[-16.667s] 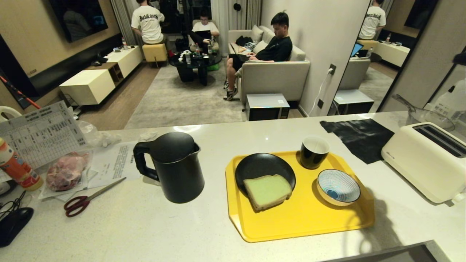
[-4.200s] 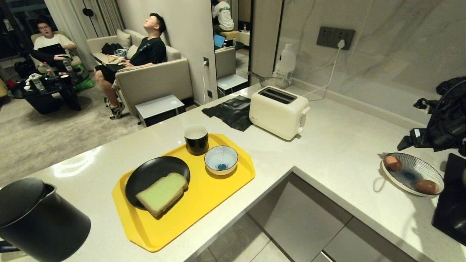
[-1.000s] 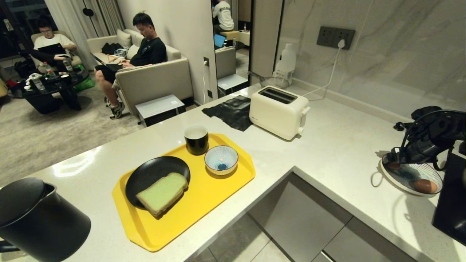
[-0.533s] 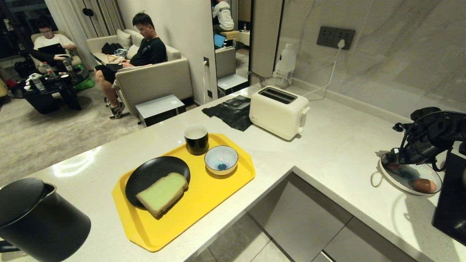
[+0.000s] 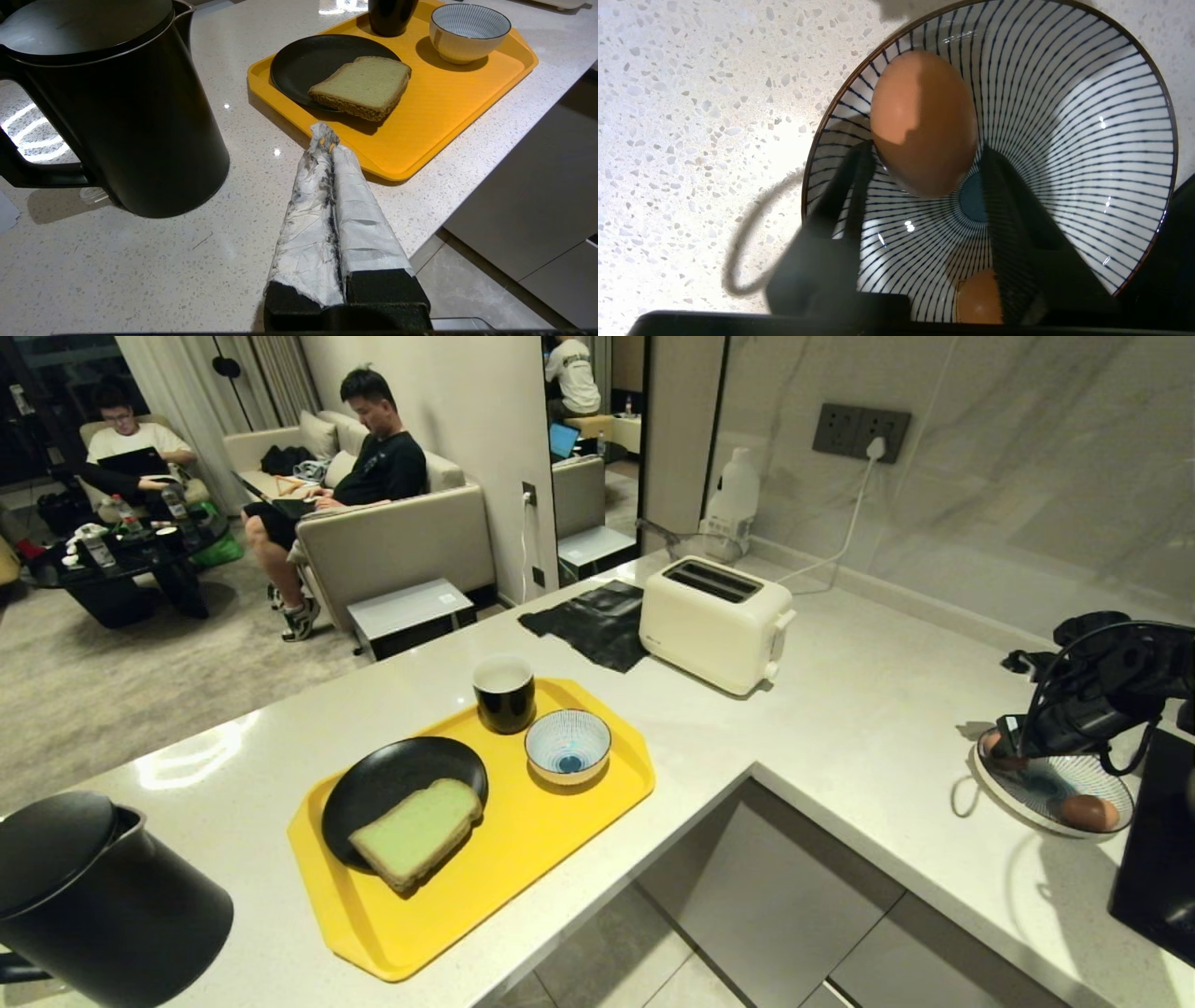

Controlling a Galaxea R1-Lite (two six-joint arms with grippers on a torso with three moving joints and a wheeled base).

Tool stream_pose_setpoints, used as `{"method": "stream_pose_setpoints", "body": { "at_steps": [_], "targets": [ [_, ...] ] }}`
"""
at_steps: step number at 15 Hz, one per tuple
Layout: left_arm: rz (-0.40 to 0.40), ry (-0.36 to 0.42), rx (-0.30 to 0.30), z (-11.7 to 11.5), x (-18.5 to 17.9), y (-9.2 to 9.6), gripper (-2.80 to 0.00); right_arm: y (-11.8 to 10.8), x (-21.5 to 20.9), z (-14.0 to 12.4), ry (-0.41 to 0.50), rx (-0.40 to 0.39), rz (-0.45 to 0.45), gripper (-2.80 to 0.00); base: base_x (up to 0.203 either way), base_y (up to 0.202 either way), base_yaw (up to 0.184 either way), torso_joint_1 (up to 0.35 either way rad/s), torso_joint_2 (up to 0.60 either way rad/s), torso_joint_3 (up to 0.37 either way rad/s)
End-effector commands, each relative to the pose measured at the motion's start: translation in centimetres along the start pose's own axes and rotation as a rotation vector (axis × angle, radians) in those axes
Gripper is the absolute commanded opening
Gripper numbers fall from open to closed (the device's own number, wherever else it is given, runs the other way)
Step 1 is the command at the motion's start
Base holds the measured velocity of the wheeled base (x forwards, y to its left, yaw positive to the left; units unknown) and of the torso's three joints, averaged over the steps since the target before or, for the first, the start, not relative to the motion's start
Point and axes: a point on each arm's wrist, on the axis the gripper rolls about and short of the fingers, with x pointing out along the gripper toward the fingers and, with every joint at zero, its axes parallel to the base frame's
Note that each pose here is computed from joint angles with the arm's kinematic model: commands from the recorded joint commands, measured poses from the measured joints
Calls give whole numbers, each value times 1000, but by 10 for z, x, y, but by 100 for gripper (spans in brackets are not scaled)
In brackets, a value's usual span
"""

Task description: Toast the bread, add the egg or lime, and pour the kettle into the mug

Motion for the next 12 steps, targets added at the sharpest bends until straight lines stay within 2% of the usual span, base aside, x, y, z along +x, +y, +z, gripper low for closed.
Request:
{"method": "stream_pose_setpoints", "body": {
  "at_steps": [1, 7, 12],
  "targets": [
    [0, -4, 0, 0, 0, 0, -280, -3, 4, -3, 4, 5, 39, -280, 0, 0, 0, 0, 0, 0],
    [0, -3, 0, 0, 0, 0, -280, -13, 9, -8, 15, 25, 46, -280, 0, 0, 0, 0, 0, 0],
    [0, -3, 0, 0, 0, 0, -280, -28, -21, -1, -39, 33, 60, -280, 0, 0, 0, 0, 0, 0]
  ]
}}
